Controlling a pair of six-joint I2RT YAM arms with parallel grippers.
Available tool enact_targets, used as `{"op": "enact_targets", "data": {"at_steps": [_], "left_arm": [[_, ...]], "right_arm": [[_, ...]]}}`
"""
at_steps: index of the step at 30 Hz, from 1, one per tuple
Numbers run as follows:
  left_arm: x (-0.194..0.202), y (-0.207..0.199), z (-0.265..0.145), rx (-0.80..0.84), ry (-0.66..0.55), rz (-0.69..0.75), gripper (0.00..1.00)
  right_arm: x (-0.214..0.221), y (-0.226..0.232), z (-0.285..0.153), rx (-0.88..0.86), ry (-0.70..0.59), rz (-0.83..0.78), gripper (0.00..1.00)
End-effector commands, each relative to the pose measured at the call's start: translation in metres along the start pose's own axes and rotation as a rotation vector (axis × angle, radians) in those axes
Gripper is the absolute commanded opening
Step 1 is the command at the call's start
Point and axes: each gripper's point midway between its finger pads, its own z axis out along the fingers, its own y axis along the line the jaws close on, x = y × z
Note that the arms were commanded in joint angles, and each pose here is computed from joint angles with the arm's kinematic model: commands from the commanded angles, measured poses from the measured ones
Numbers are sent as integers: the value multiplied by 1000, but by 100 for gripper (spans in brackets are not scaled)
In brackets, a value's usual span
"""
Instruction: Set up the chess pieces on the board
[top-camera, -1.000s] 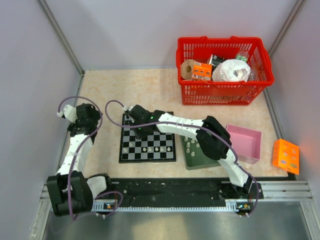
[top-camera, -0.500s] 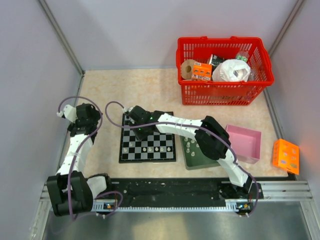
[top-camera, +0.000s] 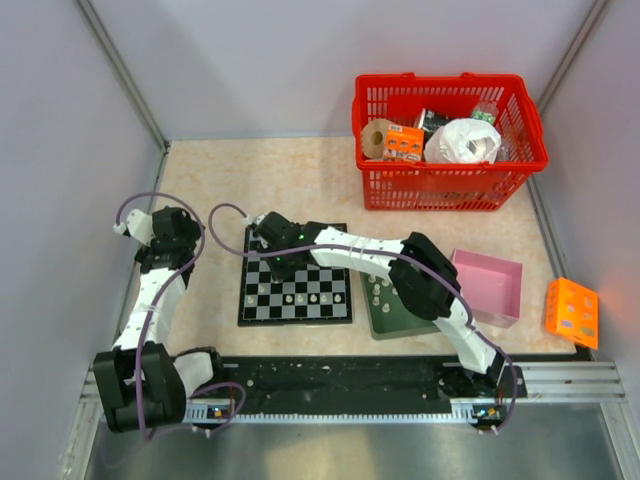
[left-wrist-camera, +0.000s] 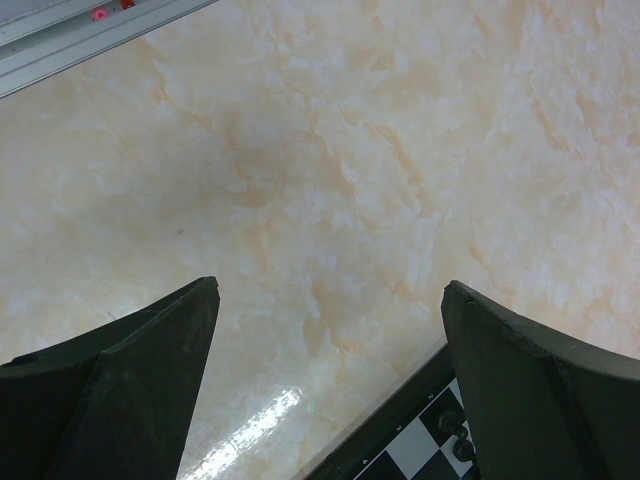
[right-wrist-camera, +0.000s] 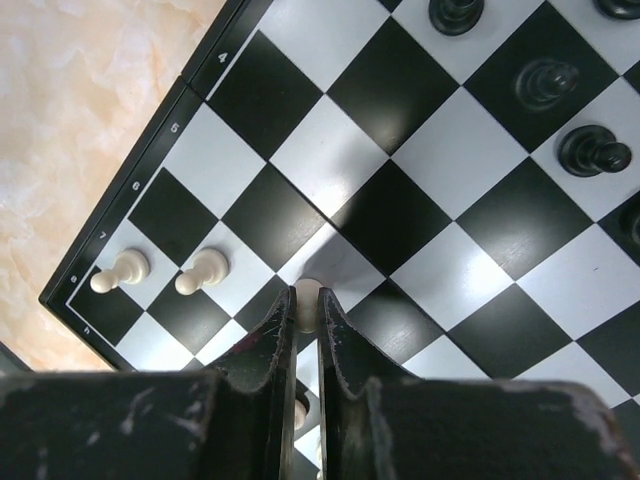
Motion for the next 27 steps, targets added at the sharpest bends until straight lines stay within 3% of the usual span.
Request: {"op": "enact_targets", "data": {"at_steps": [1,19,27], "left_arm": [[-16,-9,-4,35,-53,-35,98],[-13,-9,-4,47,-45,-40,98],[-15,-10,-4,44,-50,-40,98]], "right_arm": [[-1,27,-22,-45,-27,-49,4],[40,32,-22,32,22,-59,5],[35,40,-26,-7,12,-67,15]]}}
